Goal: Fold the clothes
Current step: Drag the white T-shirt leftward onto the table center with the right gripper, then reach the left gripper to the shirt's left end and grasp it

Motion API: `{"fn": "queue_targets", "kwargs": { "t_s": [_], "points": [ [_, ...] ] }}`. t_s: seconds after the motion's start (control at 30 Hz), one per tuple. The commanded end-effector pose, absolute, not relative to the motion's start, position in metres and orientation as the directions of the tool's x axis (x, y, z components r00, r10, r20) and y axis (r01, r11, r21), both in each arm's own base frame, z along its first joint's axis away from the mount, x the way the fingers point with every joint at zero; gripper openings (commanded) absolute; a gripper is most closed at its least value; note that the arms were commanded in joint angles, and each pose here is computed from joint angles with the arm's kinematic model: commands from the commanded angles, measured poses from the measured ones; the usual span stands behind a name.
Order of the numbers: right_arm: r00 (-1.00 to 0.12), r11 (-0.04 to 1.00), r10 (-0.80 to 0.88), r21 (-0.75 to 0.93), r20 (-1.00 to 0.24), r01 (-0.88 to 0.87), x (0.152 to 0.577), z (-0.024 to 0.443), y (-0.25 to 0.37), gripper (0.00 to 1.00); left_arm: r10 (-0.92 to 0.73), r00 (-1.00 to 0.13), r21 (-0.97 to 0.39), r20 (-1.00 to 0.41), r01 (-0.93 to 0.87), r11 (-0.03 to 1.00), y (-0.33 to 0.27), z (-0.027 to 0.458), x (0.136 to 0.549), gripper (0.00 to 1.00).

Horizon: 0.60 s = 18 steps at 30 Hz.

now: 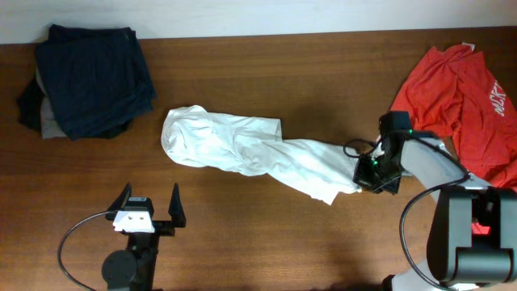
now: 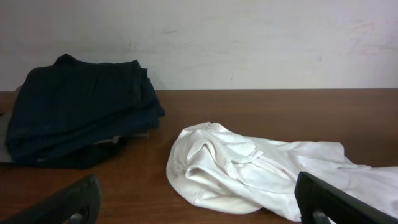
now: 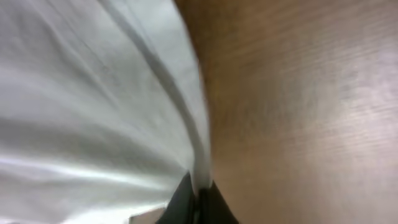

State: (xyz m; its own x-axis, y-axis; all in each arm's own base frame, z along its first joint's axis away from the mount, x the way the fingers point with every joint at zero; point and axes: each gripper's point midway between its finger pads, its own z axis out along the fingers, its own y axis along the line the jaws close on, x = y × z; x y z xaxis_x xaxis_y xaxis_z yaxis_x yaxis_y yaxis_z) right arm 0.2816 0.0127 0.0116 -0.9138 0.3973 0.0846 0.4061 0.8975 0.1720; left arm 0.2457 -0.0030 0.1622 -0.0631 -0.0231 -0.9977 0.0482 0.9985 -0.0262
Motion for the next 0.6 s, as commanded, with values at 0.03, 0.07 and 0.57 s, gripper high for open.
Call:
{"fn": "queue_targets", "kwargs": {
  "t_s": [0.03, 0.07, 0.57],
  "points": [
    [-0.899, 0.895, 0.438, 0.092, 0.002, 0.436, 0.311, 0.104, -0.018, 0.04, -0.011, -0.065, -0.015, -0.998, 0.052, 0.999, -0.003, 0.16, 0.246, 0.99],
    [-0.897, 0.898, 0.44, 0.036, -0.038, 0.439, 0.311, 0.142, -0.03, 0.04, -0.011, -0.065, -0.015, -0.998, 0.052, 0.999, -0.003, 0.16, 0.246, 0.99],
    [-0.837, 0.914, 0.395, 0.257, -0.378, 0.315, 0.271, 0.298, -0.004, 0.04, -0.128, 0.153, -0.017, -0.98, 0.572, 0.82, -0.09, 0.244, 0.207, 0.99]
  ]
}}
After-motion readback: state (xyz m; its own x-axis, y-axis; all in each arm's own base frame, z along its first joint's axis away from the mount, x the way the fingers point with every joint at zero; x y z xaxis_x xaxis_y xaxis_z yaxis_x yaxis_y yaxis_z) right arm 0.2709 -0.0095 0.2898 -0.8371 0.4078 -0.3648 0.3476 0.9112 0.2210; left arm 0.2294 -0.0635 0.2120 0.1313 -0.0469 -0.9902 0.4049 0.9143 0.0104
